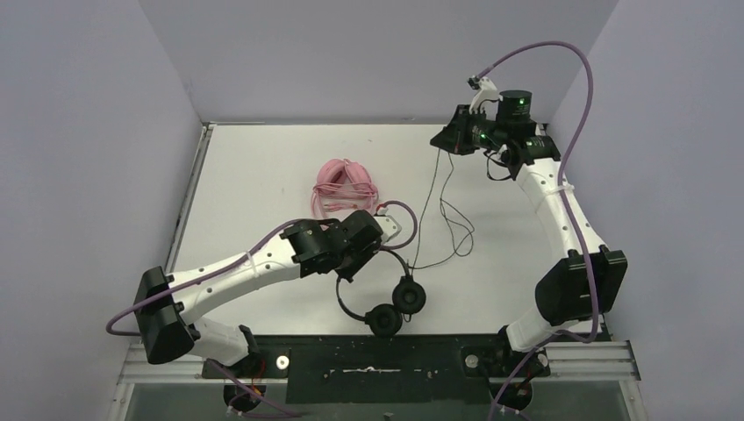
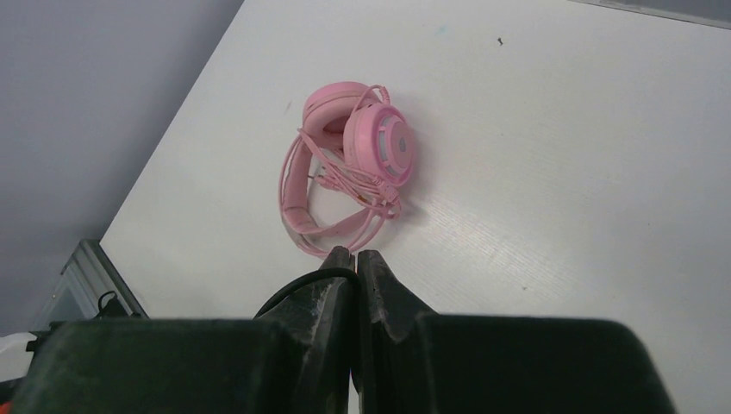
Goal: Wrap the headphones
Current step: Wrap the headphones cable around the headphones.
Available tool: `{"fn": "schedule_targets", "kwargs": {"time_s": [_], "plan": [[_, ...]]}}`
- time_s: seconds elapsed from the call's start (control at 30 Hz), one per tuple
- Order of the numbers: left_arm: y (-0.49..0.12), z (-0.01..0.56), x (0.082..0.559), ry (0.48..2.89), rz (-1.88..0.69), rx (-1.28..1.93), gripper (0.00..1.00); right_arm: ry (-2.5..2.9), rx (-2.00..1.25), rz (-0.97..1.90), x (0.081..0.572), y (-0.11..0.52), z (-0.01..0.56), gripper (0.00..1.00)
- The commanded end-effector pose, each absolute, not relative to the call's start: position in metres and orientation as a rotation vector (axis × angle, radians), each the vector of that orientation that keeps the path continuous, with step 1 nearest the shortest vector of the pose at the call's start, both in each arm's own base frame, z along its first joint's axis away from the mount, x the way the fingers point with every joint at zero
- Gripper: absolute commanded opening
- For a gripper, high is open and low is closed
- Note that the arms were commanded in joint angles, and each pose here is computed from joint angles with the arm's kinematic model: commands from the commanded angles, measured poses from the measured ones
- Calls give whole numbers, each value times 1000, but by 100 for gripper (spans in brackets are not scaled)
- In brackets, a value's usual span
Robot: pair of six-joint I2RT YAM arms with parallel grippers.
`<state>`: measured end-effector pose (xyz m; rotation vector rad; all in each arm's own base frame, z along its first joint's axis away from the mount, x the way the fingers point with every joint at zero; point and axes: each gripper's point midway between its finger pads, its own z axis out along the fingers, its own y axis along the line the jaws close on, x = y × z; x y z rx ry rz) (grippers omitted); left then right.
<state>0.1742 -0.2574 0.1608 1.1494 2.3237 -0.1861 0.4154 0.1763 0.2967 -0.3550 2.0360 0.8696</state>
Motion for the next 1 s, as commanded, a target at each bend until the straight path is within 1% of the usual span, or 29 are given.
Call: {"fn": "schedule_targets", "kwargs": {"time_s": [0.0, 0.23, 0.53, 0.73, 0.97], "plan": [[-240, 170, 209, 2334, -16, 829, 0, 1932, -396, 915, 388, 182, 355, 0], [-240, 156, 219, 2385, 21, 743, 0, 1872, -430, 996, 372, 193, 388, 0], [-232, 144, 243, 2449, 104, 495, 0, 1913, -511, 1051, 348, 220, 409, 0], [-225, 143, 270, 2458, 156, 346, 0, 1927, -555, 1059, 323, 234, 424, 0], [-231, 158, 308, 2438, 108, 166, 0, 1955, -561, 1119, 296, 245, 428, 0]]}}
